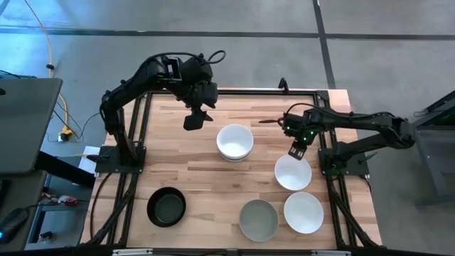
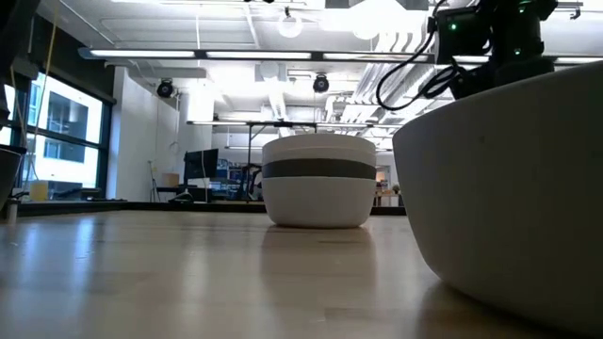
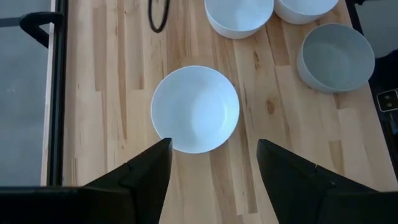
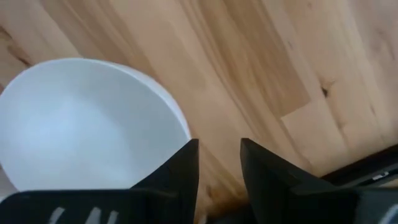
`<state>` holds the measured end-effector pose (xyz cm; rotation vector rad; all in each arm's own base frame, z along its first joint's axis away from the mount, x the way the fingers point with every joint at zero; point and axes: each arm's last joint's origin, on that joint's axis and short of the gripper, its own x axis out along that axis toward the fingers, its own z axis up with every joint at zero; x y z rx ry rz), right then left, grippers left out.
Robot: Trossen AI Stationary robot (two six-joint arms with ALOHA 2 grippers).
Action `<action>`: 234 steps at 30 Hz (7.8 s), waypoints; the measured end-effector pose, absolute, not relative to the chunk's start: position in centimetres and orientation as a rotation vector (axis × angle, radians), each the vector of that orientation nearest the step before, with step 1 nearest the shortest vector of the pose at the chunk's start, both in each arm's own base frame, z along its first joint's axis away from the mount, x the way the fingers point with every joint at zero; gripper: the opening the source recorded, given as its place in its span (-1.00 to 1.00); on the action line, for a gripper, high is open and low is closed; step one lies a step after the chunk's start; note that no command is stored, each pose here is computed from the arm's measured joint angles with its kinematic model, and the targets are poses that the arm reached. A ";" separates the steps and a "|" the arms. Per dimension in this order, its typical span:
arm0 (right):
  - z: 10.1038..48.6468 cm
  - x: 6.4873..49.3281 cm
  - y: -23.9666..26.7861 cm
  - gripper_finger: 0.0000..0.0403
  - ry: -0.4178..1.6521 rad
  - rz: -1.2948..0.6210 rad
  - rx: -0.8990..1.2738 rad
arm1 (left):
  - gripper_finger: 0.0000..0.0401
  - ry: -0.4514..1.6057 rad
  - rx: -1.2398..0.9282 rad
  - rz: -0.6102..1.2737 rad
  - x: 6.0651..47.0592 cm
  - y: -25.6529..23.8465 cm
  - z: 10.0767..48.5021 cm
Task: Nest bowls inside each other
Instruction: Stack the white bowl on top of the white bowl
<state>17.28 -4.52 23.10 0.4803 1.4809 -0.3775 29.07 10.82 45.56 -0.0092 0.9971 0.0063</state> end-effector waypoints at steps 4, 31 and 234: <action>23.1 17.4 -3.8 -0.46 1.487 -0.349 0.480 | 0.12 0.997 -0.011 0.007 29.1 10.8 45.6; 23.0 17.1 -2.2 -0.46 1.576 -0.329 0.546 | 0.12 0.997 -0.033 0.016 29.1 10.8 45.6; 25.5 38.3 -14.4 -1.00 1.445 -0.279 0.638 | 0.12 1.039 -0.309 0.689 13.7 13.9 42.0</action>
